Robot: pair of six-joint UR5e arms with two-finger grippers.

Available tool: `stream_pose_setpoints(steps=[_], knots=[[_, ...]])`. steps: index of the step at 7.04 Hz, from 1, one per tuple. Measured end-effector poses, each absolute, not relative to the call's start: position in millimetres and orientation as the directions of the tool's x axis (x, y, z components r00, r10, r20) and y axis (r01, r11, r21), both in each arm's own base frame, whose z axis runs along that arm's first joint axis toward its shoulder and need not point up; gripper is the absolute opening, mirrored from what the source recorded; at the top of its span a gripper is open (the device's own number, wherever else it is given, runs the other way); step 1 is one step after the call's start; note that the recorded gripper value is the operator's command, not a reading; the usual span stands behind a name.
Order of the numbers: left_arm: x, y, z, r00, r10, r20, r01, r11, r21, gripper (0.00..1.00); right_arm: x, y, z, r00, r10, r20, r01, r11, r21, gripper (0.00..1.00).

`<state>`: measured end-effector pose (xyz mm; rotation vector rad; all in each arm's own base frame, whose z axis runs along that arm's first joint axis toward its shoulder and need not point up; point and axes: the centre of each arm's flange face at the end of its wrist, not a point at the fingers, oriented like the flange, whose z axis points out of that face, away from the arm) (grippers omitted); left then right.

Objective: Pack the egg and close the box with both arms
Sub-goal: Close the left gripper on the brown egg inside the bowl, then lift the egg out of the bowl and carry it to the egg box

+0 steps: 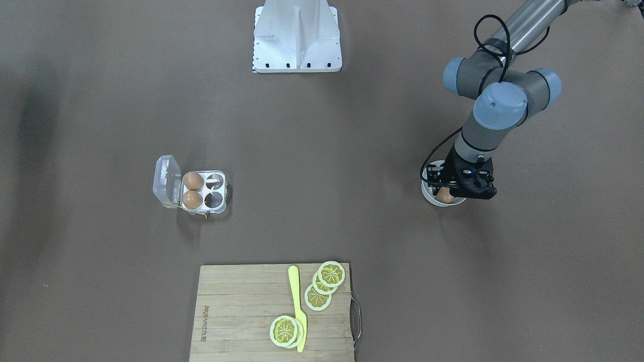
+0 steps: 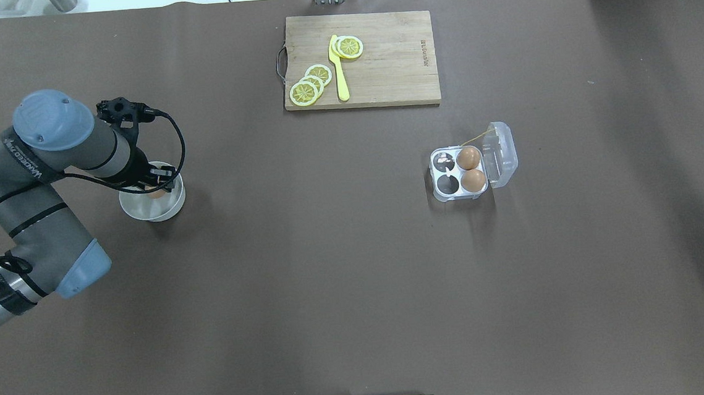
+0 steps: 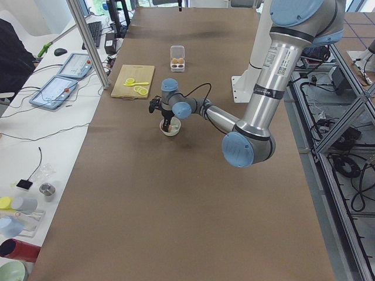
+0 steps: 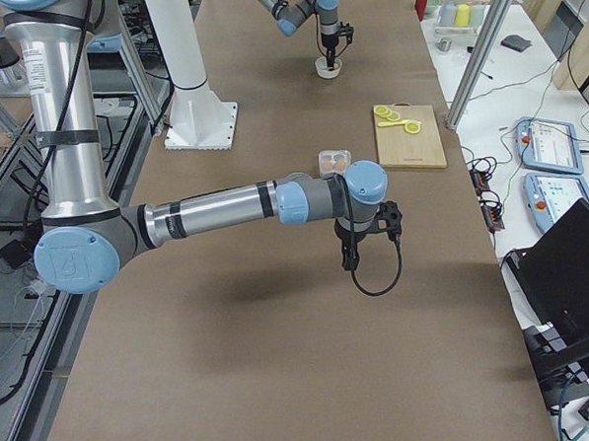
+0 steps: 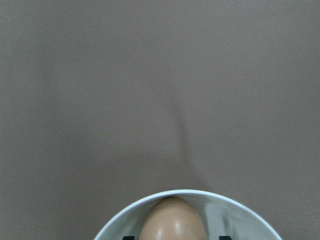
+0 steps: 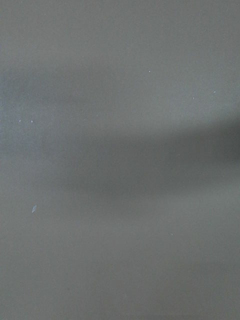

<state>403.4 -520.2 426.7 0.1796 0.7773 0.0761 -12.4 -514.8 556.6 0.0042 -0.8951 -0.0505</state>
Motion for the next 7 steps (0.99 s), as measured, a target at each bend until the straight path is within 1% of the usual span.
stream_pose_setpoints(steps=[1,3,5,7], knots=[[402.8,-520.0,425.2,0.710,0.135,-0.692,-0.002,0.982,0.190,0.00,-12.5,-514.7,556.7,0.624,-0.046,0.780,0.042,0.999,0.024,1.00],[394.9,-517.8,418.0,0.701,0.137,-0.700,0.005,0.980,0.197,0.00,-12.7,-514.7,557.0,0.624,-0.045,0.780,0.043,0.999,0.024,1.00],[364.8,-494.0,413.8,0.687,0.146,-0.712,0.014,0.977,0.213,0.00,-12.8,-514.5,558.4,0.623,-0.042,0.781,0.043,0.999,0.020,1.00],[341.1,-481.1,390.6,0.662,0.160,-0.732,0.041,0.968,0.248,0.00,-13.3,-516.4,556.5,0.619,-0.033,0.785,0.036,0.999,0.013,1.00]])
